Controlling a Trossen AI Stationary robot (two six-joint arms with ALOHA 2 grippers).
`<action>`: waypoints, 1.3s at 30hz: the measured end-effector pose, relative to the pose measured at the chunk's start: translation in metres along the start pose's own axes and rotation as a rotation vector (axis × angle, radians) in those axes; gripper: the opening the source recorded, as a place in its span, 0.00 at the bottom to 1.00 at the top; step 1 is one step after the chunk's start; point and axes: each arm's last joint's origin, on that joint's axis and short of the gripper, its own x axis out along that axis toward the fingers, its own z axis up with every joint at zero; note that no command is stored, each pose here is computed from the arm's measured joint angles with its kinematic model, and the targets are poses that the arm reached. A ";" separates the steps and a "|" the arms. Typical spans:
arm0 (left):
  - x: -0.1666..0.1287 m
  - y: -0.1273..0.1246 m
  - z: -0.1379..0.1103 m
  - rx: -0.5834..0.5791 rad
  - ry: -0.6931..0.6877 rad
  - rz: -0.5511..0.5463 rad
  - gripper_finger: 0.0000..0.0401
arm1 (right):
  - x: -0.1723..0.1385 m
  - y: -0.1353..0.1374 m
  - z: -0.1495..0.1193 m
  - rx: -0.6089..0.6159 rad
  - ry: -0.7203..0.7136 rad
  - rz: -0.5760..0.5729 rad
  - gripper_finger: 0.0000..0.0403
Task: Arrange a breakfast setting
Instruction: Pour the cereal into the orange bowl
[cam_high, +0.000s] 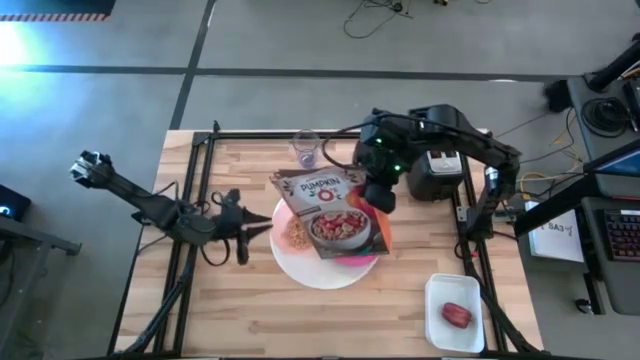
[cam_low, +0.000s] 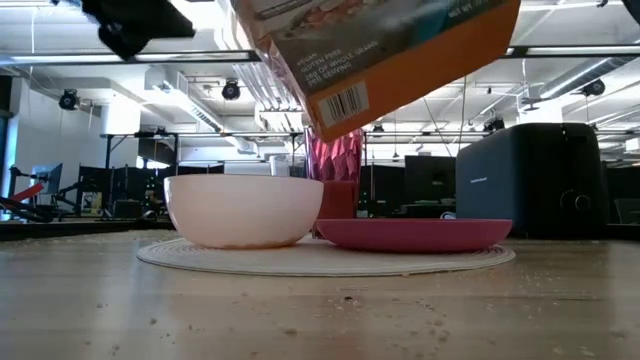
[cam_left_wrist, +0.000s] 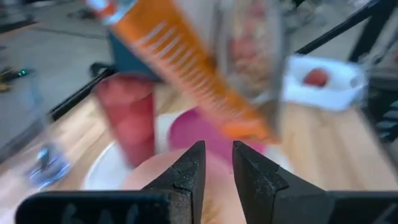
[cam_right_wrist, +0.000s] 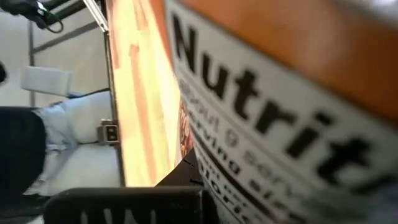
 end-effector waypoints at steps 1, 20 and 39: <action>0.002 -0.003 0.003 -0.006 -0.019 -0.022 0.16 | -0.001 0.002 -0.001 -0.019 -0.003 -0.007 0.02; 0.040 -0.046 0.035 0.214 0.111 0.009 0.45 | -0.006 0.018 -0.011 -0.072 0.005 0.017 0.02; 0.044 -0.073 -0.004 0.172 -0.048 0.454 0.48 | -0.019 0.020 -0.017 -0.100 -0.028 -0.001 0.02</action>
